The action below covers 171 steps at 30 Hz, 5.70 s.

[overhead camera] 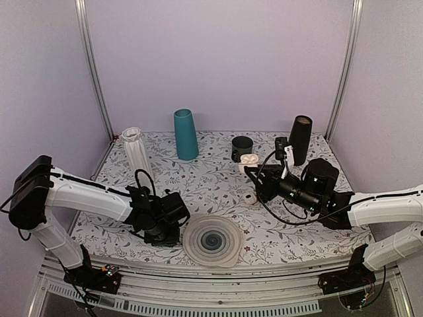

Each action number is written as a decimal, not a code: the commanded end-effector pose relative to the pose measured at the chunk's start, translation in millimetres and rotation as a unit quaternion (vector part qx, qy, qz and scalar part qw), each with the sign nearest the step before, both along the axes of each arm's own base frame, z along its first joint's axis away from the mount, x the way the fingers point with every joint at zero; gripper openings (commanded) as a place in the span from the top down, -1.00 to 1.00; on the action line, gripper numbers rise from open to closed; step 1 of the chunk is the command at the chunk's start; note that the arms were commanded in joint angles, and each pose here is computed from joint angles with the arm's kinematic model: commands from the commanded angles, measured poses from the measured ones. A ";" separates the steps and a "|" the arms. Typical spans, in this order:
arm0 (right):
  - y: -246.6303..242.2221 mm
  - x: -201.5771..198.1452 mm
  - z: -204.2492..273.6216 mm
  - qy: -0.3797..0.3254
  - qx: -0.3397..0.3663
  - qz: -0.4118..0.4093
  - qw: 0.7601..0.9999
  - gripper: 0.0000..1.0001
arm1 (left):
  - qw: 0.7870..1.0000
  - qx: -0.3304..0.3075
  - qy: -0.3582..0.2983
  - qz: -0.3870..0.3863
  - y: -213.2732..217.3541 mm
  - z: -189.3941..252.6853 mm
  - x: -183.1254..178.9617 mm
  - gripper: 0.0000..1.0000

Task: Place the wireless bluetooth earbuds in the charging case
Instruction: Pick up the right earbud from the center of the board, then insert the right earbud into the right side groove of the charging case.

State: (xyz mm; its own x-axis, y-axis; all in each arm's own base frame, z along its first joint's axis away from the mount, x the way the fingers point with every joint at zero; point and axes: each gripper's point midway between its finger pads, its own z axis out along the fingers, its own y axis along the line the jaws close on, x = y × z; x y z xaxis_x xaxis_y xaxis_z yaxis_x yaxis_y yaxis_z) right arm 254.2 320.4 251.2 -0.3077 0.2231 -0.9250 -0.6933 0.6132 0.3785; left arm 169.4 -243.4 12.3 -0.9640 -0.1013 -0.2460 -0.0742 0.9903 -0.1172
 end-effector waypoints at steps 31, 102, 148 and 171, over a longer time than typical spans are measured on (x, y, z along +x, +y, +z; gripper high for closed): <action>2.4 -4.0 5.7 -0.001 0.016 0.013 1.000 0.83 | 0.996 0.068 -0.012 -0.054 14.8 -16.4 10.7 0.54; 64.2 -20.8 -36.5 0.057 -0.053 0.262 0.962 0.88 | 0.752 0.151 -0.469 -0.438 -135.1 236.9 85.7 0.66; 74.2 -16.7 1.5 0.038 -0.031 0.274 0.961 0.90 | 0.693 0.217 -0.490 -0.483 -147.3 249.1 72.0 0.67; 74.8 -17.6 12.0 0.032 -0.018 0.275 0.961 0.91 | 0.681 0.212 -0.495 -0.496 -156.5 250.7 65.0 0.68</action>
State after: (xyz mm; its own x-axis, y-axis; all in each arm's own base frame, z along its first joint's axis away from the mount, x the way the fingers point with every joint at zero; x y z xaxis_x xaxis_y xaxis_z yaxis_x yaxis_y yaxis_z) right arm 234.9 394.2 230.4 -0.4747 -0.0840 -0.8761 -0.8682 0.2078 0.4505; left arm 245.0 -384.6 257.1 0.1130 0.7782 -0.6177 0.5452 0.4712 0.6934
